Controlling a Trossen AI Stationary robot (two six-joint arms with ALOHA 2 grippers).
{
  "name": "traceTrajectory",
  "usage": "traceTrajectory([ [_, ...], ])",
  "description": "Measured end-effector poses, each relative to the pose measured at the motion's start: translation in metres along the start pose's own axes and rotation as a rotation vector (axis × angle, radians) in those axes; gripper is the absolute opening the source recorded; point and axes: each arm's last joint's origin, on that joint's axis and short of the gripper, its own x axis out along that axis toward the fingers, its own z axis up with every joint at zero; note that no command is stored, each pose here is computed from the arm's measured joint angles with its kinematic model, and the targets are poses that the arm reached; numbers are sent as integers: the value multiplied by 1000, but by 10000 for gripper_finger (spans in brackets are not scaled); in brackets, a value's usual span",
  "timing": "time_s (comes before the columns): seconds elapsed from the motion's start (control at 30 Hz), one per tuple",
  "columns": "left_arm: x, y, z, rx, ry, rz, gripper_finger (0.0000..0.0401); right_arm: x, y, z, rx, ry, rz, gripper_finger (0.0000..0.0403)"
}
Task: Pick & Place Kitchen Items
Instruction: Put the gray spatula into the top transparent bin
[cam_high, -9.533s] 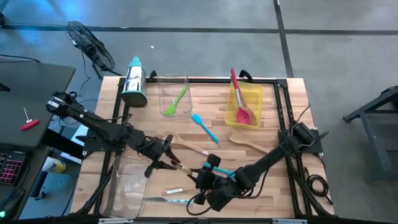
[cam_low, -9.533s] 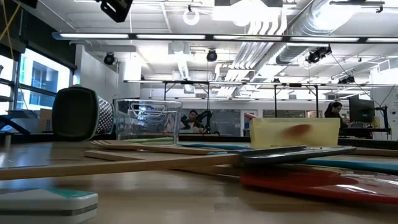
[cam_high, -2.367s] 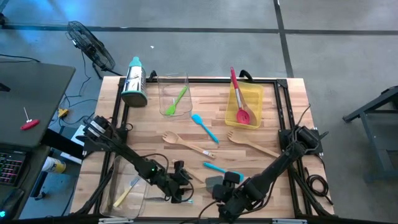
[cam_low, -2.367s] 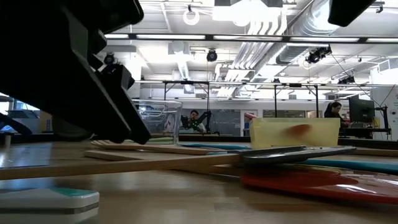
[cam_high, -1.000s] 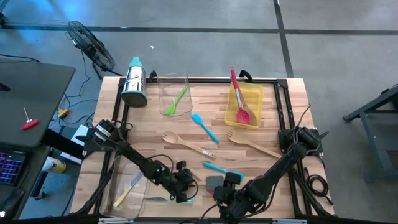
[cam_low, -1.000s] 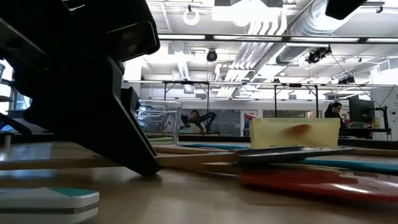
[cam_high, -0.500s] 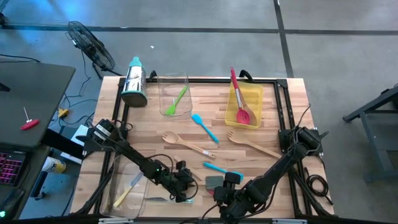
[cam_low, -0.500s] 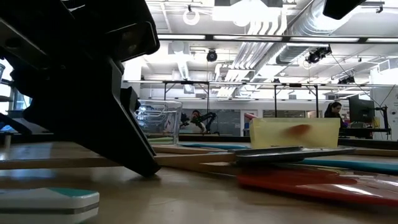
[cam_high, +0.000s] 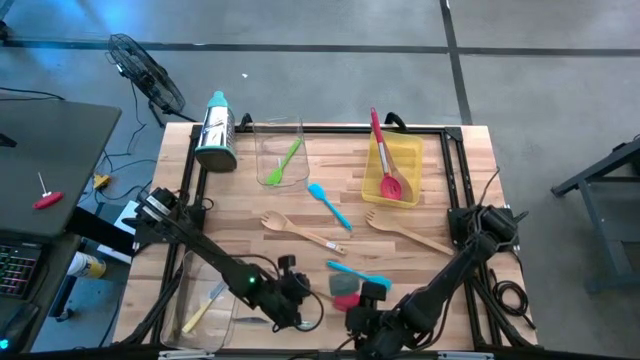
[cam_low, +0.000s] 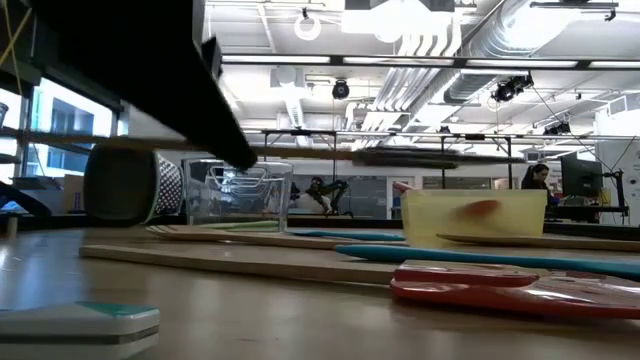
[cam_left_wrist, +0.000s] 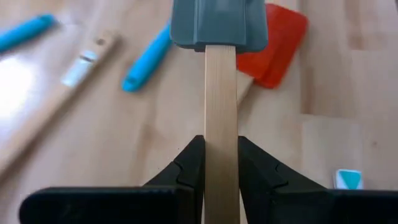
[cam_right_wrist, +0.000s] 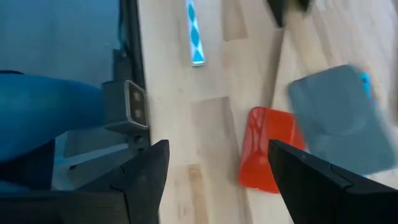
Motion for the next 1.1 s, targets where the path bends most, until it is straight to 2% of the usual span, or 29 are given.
traceTrajectory([
  [0.13, -15, 0, 17, 52, 43, 87, 60, -3, 7, -3, -15, -52, 5, 265],
  [0.33, -46, 9, 42, 129, 120, 257, 60, -11, 24, -6, -90, -155, 74, 265],
  [0.57, -90, 29, 65, 210, 197, 474, 60, -18, 36, -9, -99, -250, 109, 265],
  [0.67, -104, 43, 72, 229, 235, 575, 60, -21, 40, -11, -59, -281, 117, 265],
  [0.8, -109, 60, 84, 243, 246, 574, 60, -24, 43, -14, 10, -313, 114, 265],
  [1.0, -109, 104, 104, 282, 303, 625, 60, -26, 49, -20, 126, -376, 107, 265],
  [1.1, -114, 134, 115, 219, 291, 677, 60, -22, 53, -24, 183, -393, 122, 265],
])
